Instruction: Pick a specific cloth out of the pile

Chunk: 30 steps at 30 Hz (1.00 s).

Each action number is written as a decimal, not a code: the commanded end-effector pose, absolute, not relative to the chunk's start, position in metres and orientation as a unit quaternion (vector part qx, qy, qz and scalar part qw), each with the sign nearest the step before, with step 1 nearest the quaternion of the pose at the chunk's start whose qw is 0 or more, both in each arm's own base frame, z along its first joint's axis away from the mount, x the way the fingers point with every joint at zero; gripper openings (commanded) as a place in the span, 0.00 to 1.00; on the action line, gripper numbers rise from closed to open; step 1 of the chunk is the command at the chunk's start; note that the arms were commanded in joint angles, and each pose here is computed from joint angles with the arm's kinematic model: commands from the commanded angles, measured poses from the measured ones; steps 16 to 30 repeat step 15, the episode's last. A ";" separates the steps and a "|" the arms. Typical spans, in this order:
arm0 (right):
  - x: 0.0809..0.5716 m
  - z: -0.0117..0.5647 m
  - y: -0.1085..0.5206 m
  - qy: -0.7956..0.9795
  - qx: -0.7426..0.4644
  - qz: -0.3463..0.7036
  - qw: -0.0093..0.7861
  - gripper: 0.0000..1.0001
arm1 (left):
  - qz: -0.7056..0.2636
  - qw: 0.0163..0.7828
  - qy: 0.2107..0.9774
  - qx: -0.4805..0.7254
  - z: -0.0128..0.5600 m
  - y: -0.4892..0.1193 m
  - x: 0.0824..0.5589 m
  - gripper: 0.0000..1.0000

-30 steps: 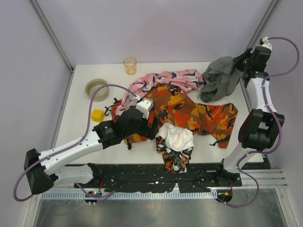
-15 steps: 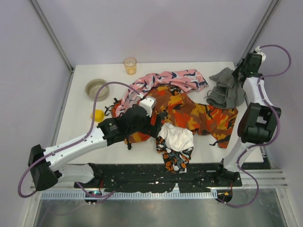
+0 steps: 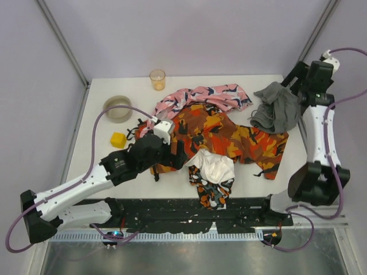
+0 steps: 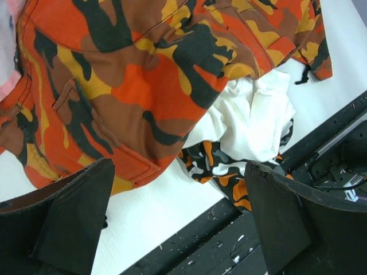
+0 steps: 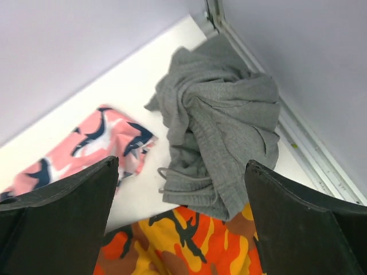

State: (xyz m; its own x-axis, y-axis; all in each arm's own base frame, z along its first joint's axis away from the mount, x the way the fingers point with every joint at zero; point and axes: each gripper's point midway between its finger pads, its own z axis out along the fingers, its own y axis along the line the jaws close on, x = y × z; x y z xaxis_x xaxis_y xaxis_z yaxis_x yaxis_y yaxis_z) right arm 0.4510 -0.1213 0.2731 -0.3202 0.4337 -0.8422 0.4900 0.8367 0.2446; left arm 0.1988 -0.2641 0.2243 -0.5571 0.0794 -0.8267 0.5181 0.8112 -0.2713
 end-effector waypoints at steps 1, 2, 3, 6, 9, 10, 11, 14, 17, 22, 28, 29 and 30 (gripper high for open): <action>0.383 0.357 -0.110 0.746 0.278 -0.030 0.605 0.95 | -0.256 0.467 0.836 0.131 0.226 -0.247 0.201 1.00; 0.375 0.363 -0.109 0.737 0.281 -0.030 0.614 0.95 | -0.255 0.474 0.834 0.122 0.227 -0.241 0.201 0.99; 0.359 0.364 -0.106 0.726 0.293 -0.026 0.622 0.95 | -0.251 0.473 0.836 0.116 0.223 -0.237 0.201 0.99; 0.324 0.372 -0.098 0.699 0.309 -0.014 0.645 0.95 | -0.252 0.470 0.839 0.109 0.219 -0.230 0.196 1.00; 0.309 0.356 -0.092 0.693 0.316 -0.001 0.648 0.95 | -0.254 0.466 0.841 0.101 0.215 -0.224 0.192 1.00; 0.306 0.357 -0.087 0.689 0.305 0.008 0.657 0.95 | -0.254 0.467 0.842 0.097 0.214 -0.222 0.191 1.00; 0.306 0.360 -0.085 0.685 0.300 0.012 0.664 0.95 | -0.253 0.466 0.842 0.094 0.212 -0.220 0.190 1.00; 0.306 0.365 -0.084 0.683 0.292 0.013 0.670 0.95 | -0.253 0.466 0.843 0.089 0.209 -0.216 0.188 1.00; 0.306 0.363 -0.084 0.687 0.291 0.012 0.666 0.95 | -0.254 0.466 0.843 0.089 0.209 -0.215 0.187 1.00; 0.306 0.363 -0.084 0.687 0.291 0.012 0.666 0.95 | -0.254 0.466 0.843 0.089 0.209 -0.215 0.187 1.00; 0.306 0.363 -0.084 0.687 0.291 0.012 0.666 0.95 | -0.254 0.466 0.843 0.089 0.209 -0.215 0.187 1.00; 0.306 0.363 -0.084 0.687 0.291 0.012 0.666 0.95 | -0.254 0.466 0.843 0.089 0.209 -0.215 0.187 1.00; 0.306 0.363 -0.084 0.687 0.291 0.012 0.666 0.95 | -0.254 0.466 0.843 0.089 0.209 -0.215 0.187 1.00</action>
